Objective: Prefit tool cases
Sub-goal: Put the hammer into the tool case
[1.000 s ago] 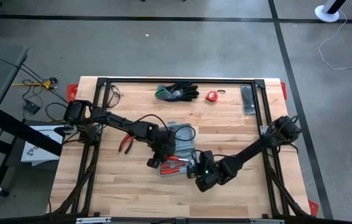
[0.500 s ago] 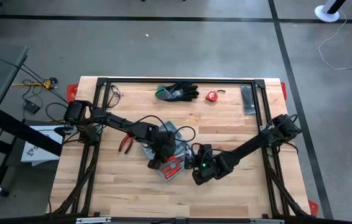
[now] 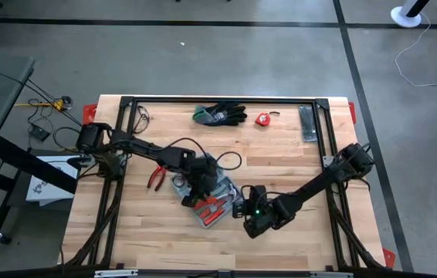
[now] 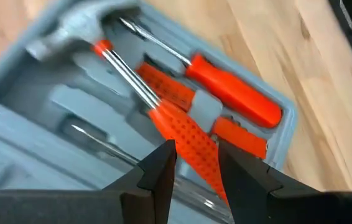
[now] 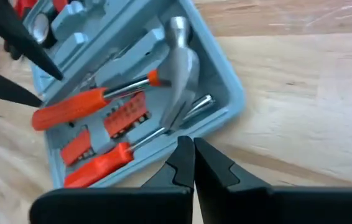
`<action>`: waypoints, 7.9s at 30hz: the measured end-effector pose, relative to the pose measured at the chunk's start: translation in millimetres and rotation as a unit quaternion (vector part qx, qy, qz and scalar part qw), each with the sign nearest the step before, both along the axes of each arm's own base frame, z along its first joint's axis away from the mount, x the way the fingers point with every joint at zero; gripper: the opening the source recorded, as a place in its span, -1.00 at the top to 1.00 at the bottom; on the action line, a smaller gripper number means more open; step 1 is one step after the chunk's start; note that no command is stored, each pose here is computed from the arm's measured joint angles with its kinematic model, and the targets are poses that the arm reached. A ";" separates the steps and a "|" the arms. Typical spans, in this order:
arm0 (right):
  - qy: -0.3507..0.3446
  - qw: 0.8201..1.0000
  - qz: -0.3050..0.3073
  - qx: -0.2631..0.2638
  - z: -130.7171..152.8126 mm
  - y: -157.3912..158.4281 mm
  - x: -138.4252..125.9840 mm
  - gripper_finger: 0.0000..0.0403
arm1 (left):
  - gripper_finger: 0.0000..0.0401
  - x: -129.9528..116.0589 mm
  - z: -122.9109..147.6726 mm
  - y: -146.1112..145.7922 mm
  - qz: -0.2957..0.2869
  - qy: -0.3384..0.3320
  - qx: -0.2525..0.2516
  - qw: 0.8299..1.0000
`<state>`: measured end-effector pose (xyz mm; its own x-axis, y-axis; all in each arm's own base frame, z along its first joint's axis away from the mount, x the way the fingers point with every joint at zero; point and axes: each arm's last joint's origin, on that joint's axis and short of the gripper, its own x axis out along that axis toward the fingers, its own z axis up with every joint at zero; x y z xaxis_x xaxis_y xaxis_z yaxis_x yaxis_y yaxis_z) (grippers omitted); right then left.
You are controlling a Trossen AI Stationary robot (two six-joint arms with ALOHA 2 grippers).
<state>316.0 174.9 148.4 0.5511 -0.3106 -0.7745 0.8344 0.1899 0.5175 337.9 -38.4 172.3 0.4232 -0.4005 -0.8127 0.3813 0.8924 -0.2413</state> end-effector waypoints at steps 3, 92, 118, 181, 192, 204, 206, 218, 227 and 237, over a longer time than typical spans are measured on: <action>0.010 1.000 -0.007 -0.005 -0.8 -4.1 -0.2 1.00 | 0.43 1.3 7.0 12.4 0.031 -0.018 0.014 0.999; 0.060 0.993 0.104 0.021 -0.6 -44.3 27.6 1.00 | 0.43 17.3 -33.9 36.8 0.094 0.006 0.069 0.993; 0.050 0.996 0.070 -0.009 -0.4 -32.3 19.3 1.00 | 0.64 -108.5 9.5 17.8 0.256 0.027 -0.057 0.965; 0.062 0.989 0.127 0.039 3.3 -65.9 37.3 1.00 | 0.95 -68.1 -41.0 30.5 0.233 -0.003 -0.023 0.972; 0.086 0.985 0.142 0.049 1.4 -63.2 32.9 1.00 | 0.94 -67.9 -40.9 30.8 0.234 -0.004 -0.023 0.972; 0.103 0.979 0.165 0.051 -6.1 -62.2 34.5 1.00 | 0.94 -65.5 -37.9 30.7 0.237 -0.005 -0.028 0.971; 0.106 0.979 0.167 0.054 -6.5 -61.7 34.1 1.00 | 0.94 -62.2 -34.1 30.7 0.239 -0.009 -0.031 0.970; 0.110 0.977 0.178 0.048 -8.0 -62.5 34.2 1.00 | 0.94 -32.0 5.8 18.7 0.175 -0.102 -0.063 0.977; 0.113 0.977 0.176 0.045 -8.8 -62.7 33.7 1.00 | 1.00 -21.3 -16.5 -0.5 0.145 -0.104 -0.043 0.983; 0.122 0.975 0.178 0.048 -9.9 -62.8 31.9 1.00 | 1.00 -11.0 -77.1 -4.6 0.138 -0.009 -0.073 0.988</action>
